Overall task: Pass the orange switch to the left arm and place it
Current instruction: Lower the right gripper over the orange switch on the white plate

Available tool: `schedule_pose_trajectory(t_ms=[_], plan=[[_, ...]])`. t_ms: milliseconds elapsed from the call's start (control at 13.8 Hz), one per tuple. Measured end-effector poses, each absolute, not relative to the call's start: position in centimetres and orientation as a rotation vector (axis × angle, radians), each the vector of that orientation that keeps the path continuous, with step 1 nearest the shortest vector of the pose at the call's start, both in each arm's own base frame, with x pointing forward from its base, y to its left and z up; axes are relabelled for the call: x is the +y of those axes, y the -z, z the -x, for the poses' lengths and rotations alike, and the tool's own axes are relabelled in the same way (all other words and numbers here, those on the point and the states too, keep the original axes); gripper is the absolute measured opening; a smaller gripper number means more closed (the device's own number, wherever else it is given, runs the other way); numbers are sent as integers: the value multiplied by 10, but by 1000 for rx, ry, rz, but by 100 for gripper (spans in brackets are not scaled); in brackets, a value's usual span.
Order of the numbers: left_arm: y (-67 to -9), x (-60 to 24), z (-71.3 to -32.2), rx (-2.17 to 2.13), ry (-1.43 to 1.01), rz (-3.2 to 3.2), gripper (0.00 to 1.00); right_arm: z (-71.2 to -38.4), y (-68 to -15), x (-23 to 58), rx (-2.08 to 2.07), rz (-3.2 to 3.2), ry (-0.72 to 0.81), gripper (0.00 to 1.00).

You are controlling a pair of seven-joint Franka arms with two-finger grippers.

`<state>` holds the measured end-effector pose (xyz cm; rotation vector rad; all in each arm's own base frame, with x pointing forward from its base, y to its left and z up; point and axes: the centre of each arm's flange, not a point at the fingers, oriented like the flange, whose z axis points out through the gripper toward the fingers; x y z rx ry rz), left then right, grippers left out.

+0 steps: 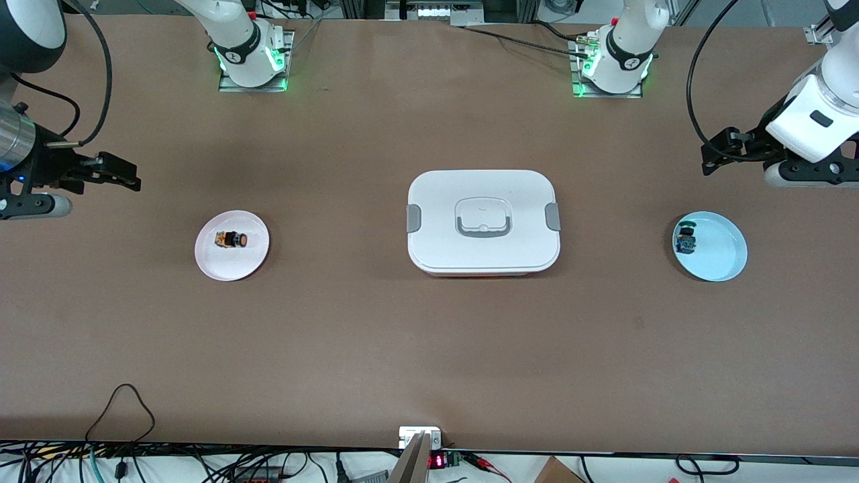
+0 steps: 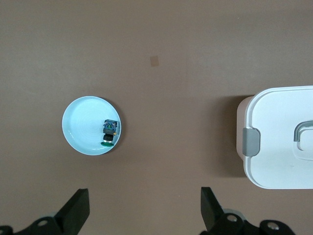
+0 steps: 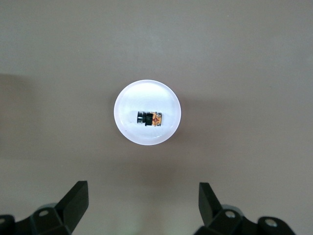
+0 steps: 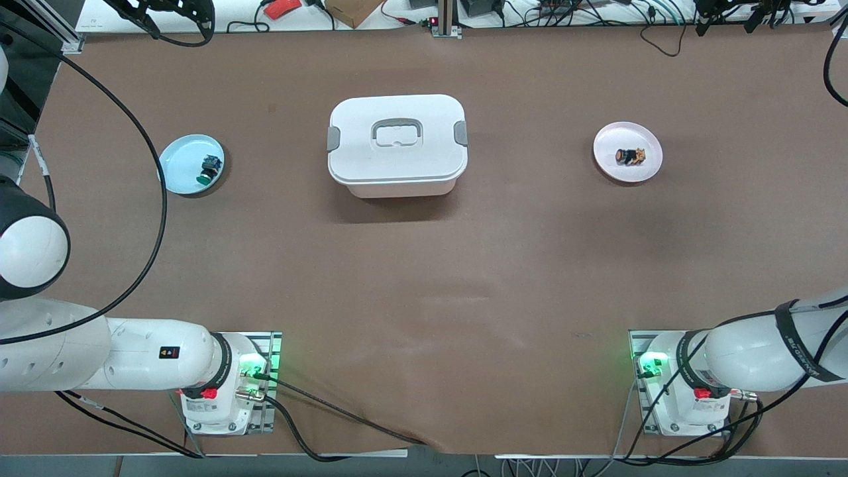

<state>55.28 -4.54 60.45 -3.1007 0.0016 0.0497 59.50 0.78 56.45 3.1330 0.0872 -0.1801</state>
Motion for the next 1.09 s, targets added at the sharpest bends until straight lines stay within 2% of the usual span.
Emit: schedule_pose_trajectory(t_ms=[652, 1087], plan=[[-605, -45, -553, 1, -49, 3101, 100, -625, -509, 19, 113, -3116, 186, 100], [-605, -45, -553, 1, -48, 3101, 100, -624, -406, 40, 164, -3111, 165, 100]])
